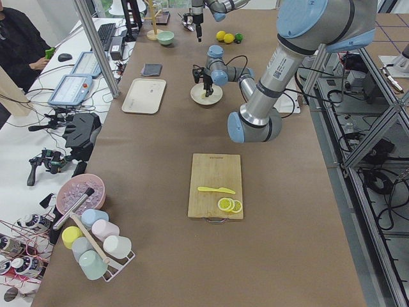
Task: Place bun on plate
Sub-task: 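Carry the bun with the left gripper and lower it onto the white plate, then open the left gripper and lift it away from the plate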
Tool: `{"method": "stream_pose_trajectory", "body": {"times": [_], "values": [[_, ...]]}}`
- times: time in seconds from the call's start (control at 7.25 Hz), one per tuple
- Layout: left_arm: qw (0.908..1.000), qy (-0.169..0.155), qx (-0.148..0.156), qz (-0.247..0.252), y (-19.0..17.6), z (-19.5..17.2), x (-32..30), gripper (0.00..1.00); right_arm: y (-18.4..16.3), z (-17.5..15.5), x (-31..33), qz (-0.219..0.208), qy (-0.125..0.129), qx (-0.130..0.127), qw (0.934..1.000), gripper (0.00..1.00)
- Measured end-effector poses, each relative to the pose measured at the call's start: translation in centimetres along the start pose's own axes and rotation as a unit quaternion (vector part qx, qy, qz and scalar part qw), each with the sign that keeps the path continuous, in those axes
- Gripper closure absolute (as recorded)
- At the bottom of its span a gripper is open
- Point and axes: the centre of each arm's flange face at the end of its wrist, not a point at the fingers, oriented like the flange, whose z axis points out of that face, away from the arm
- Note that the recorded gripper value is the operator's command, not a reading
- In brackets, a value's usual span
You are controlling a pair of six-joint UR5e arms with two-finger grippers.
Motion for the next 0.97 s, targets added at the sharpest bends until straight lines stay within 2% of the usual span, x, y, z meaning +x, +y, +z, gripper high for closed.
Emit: {"method": "stream_pose_trajectory", "body": {"times": [0.14,0.28,0.55,0.69,0.83,0.97], "values": [[1.0000,0.001,0.000,0.000,0.0,-0.1,0.0,0.11,0.0,0.0,0.0,0.000,0.000,0.000,1.0000,0.00],[1.0000,0.007,0.001,-0.003,-1.2,-1.0,0.1,0.03,-0.1,-0.2,0.0,0.000,-0.003,0.000,1.0000,0.00],[0.9996,0.012,-0.024,-0.013,-9.0,-5.4,-4.2,0.03,-0.6,-2.5,0.9,0.005,-0.017,0.011,0.9998,0.00],[0.9994,0.002,-0.026,0.025,-13.7,-7.5,-9.7,0.03,-0.9,-3.9,1.8,0.000,-0.021,0.019,0.9996,0.00],[0.9957,-0.026,-0.024,0.085,-19.0,-9.4,-16.7,0.03,-1.0,-4.7,2.7,-0.005,-0.022,0.025,0.9994,0.00],[0.9862,-0.062,-0.032,0.150,-25.2,-12.1,-24.3,0.03,-1.0,-5.1,3.5,-0.006,-0.020,0.028,0.9994,0.00]]}}
